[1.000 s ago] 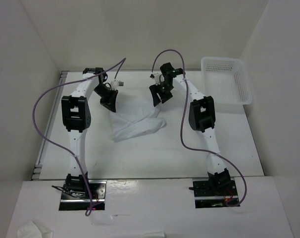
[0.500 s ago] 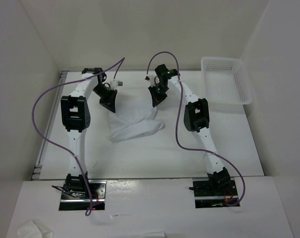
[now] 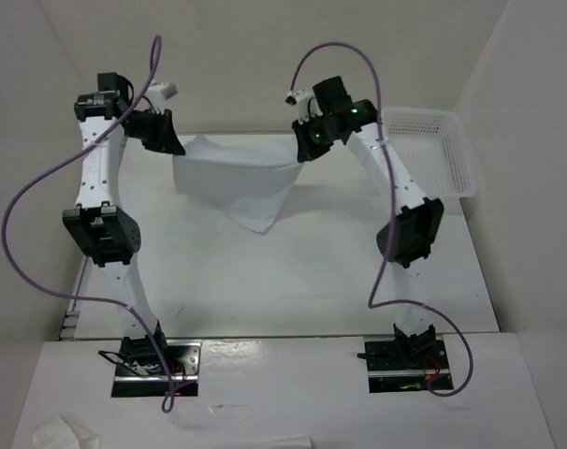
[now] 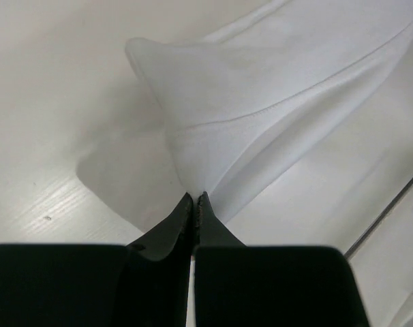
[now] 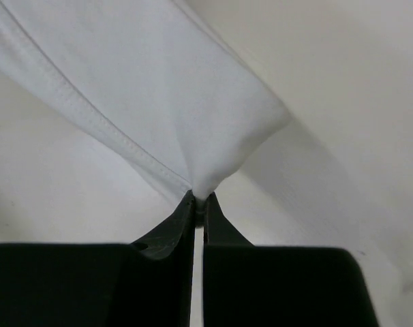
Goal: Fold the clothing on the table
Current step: Flatten the skirt out
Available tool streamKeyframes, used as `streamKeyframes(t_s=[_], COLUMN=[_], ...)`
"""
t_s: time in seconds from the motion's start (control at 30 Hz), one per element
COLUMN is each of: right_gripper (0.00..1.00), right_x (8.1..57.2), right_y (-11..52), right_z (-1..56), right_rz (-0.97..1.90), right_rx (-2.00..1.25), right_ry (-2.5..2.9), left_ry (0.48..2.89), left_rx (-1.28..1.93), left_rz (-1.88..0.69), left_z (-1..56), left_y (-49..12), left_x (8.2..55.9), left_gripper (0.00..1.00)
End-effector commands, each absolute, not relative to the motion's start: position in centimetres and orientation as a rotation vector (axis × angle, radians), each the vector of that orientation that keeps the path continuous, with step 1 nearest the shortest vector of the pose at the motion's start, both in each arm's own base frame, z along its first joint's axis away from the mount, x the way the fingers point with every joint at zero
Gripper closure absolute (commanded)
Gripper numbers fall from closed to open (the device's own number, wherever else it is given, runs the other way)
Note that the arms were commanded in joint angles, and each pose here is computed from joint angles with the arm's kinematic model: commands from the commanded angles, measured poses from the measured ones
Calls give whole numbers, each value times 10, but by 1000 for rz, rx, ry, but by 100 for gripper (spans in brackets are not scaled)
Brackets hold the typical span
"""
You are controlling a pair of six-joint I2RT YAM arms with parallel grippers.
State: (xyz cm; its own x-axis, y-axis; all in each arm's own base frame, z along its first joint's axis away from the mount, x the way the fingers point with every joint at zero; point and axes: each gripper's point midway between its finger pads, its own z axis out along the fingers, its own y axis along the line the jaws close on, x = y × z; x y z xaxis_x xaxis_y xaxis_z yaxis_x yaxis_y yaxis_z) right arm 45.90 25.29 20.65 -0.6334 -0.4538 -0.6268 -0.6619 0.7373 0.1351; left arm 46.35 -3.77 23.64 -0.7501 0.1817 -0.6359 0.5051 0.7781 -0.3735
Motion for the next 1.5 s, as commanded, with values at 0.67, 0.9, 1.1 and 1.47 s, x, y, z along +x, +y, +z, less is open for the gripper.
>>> streamKeyframes(t_s=[0.67,0.9,1.1,1.47], right_gripper=[100,100,100,100], right_x=[284,306,353,461], right_y=[190,206,219,232], right_z=[380,339,261,173], right_rz=[493,551,528,315], right_rx=[-1047,-1069,-1048,-919], right_ry=[1910,1992,2139,2229], left_ry=[1934,2041,2127,2361], left_rx=[845,771,688,607], left_rz=[-820,-827,-804,-907], left_z=[355,289,233,142], left_y=[-113,-107,-99,-89], left_x=[211,218,273,403], left_gripper=[98,93,93,100])
